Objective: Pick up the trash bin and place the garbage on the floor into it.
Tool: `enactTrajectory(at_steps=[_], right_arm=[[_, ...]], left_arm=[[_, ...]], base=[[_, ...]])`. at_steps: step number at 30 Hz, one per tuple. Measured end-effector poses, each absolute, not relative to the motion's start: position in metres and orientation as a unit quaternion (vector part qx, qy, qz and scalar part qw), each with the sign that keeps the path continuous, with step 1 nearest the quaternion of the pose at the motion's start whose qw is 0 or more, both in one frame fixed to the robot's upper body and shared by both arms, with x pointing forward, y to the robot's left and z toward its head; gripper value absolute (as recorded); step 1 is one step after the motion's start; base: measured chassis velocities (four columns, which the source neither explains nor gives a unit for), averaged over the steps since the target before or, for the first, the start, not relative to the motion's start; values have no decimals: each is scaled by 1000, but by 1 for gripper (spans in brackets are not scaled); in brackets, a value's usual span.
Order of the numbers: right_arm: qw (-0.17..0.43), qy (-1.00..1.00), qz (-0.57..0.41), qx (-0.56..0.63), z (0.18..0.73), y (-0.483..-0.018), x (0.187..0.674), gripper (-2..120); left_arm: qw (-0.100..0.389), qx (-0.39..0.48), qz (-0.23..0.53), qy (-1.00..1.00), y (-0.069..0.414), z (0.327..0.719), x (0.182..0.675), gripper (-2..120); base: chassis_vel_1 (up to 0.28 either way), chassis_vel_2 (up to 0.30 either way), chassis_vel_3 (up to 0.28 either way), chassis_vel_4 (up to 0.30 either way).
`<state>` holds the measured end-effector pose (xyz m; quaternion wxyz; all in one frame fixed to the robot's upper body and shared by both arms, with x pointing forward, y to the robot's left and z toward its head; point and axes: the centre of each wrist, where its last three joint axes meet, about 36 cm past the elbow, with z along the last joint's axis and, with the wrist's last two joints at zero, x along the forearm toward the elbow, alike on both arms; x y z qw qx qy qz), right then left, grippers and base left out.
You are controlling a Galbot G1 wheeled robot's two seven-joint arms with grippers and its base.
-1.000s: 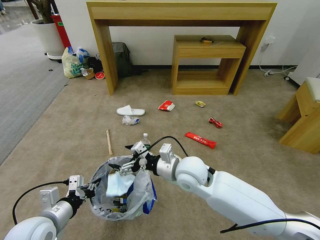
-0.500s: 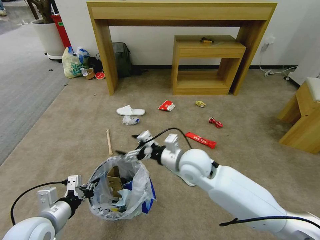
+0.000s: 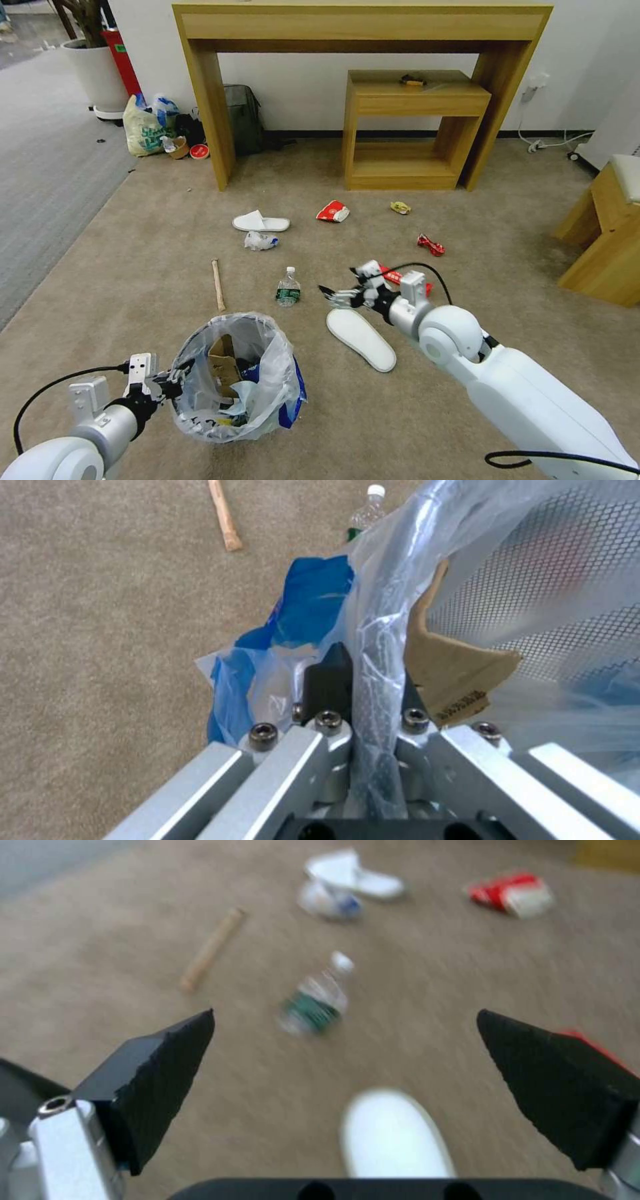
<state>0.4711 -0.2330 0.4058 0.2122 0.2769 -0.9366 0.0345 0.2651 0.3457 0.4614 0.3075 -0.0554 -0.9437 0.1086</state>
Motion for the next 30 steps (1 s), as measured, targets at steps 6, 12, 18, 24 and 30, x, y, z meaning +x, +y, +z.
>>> enactTrajectory(at_steps=[6, 12, 18, 24, 30], right_arm=[[260, -936, 31, 236, 356, -267, 484, 100], [295, -926, 10, 237, 325, -294, 491, 100], [325, -908, 16, 265, 285, -341, 496, 100], [339, -895, 24, 290, 254, -371, 500, 100], [341, -890, 24, 301, 225, -366, 501, 100]], left_arm=[[307, -54, 111, -944, 345, 463, 262, 0], [306, -54, 112, -944, 344, 464, 261, 0], [307, -53, 113, -943, 344, 463, 260, 0], [312, -51, 115, -942, 342, 458, 260, 0], [312, -51, 113, -942, 342, 458, 260, 0]], base=[[0, 0, 0, 0], [0, 0, 0, 0], [0, 0, 0, 0], [0, 0, 0, 0], [0, 0, 0, 0]])
